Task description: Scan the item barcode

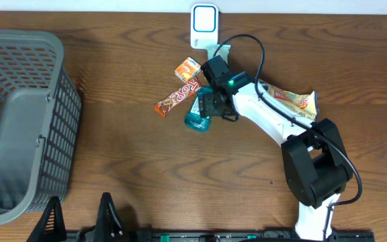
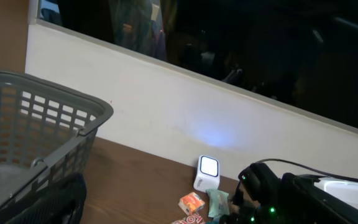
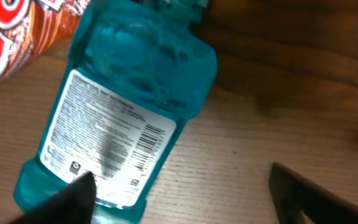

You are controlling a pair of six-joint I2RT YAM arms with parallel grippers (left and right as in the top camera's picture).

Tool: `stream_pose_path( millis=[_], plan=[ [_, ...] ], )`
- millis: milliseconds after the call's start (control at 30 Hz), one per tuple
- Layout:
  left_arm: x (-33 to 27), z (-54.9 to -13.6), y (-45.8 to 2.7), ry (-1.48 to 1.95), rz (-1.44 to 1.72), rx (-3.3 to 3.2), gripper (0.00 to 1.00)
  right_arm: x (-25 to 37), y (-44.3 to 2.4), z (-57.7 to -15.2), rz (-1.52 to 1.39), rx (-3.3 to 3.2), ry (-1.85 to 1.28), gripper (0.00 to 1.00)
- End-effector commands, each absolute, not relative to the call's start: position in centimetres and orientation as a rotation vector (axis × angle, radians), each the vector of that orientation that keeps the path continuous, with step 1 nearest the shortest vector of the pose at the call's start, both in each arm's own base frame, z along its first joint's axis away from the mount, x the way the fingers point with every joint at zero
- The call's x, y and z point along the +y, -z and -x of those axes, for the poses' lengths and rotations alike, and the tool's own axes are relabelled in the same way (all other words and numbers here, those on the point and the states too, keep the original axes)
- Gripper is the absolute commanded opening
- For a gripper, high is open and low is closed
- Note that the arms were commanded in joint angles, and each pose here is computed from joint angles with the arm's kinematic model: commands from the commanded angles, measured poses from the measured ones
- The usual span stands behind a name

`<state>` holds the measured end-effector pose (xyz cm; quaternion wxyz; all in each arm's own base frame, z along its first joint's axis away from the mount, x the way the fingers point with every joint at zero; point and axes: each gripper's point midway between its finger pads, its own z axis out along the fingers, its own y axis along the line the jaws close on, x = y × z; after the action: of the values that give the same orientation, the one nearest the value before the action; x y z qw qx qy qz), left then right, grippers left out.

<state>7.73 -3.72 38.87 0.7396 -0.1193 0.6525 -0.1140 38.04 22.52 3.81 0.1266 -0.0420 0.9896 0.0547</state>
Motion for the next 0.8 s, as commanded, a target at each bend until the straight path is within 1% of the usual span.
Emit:
stream_pose_path(
  millis=[0,167,300,533,767],
  plan=[
    [-3.9,-7.7,-38.9,0.247,0.245,1.430,0.98,22.9,-4.0,-38.6,-0.102,2.868,-0.222,0.99],
    [-3.9,-7.7,-38.9,0.247,0.245,1.430,0.98,23.5,-4.8,-40.8,-0.133,2.774,-0.268,0.99],
    [-3.9,-7.7,-38.9,0.248,0.246,1.430,0.98,23.7,-4.8,-42.3,-0.228,2.718,-0.303,0.93],
    [-3.9,-7.7,-38.9,0.248,0.246,1.430,0.98,23.2,-2.9,-44.2,-0.374,2.669,-0.306,0.89],
    [-3.9,-7.7,-38.9,0.248,0.246,1.430,0.98,23.3,-1.4,-45.8,-0.415,2.633,-0.337,0.86]
  ],
)
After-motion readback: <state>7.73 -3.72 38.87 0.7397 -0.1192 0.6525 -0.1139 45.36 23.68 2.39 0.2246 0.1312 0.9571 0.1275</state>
